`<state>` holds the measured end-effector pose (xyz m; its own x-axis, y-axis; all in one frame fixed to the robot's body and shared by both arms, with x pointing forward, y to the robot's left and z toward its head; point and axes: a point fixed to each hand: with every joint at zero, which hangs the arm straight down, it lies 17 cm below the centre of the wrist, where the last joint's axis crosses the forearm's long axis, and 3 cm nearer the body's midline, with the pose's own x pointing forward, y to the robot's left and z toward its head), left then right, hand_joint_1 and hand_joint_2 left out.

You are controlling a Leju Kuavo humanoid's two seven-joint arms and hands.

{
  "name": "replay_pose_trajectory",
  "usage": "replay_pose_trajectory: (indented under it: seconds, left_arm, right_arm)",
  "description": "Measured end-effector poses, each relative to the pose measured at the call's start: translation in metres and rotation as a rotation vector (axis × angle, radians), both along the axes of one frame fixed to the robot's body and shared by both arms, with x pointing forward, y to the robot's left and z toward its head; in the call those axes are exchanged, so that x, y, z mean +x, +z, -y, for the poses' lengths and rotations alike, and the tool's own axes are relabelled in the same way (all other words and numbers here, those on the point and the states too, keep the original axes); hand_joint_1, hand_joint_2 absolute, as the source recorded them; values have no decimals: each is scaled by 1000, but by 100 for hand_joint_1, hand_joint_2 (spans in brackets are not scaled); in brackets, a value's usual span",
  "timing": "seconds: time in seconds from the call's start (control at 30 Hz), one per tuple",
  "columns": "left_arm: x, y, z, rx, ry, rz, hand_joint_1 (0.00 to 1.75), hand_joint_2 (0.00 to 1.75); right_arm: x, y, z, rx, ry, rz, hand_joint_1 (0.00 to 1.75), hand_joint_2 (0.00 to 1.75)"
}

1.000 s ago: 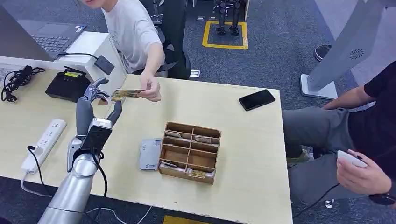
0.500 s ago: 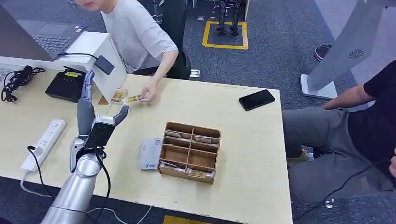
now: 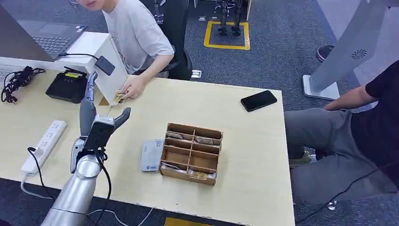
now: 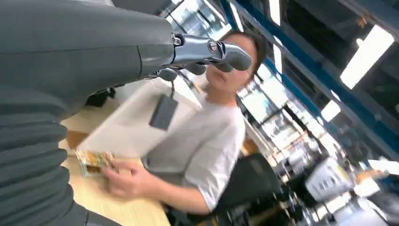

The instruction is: Pass the card to the sensor for recognition and then transmit it.

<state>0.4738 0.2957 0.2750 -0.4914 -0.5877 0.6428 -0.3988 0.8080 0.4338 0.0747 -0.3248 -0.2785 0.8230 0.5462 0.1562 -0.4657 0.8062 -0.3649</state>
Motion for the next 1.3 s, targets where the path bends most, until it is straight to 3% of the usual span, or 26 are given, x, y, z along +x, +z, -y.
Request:
replay_pose_trajectory:
  seconds: [0.23,0.4,0.5,0.93,1.13,1.3]
  left_arm:
    - [-53,-2,64,150,-325,26,0,175]
    - [-130,-27,55,356,-301,79,0,175]
    - [-152,-37,54,382,-316,64,0,175]
    - [-164,-36,54,410,-318,61,0,175]
    - [-160,-53,42,690,-137,75,0,175]
    - [-160,-77,38,810,-77,66,0,175]
  right_arm:
    - [-3,0,4,4,-29,6,0,175]
    - [-12,-1,7,7,-65,4,0,175]
    - [-14,-1,10,3,-73,3,0,175]
    - [-11,0,11,1,-82,9,0,175]
    - [-13,-1,12,-1,-89,-4,0,175]
    - [-11,0,12,-1,-94,-3,0,175]
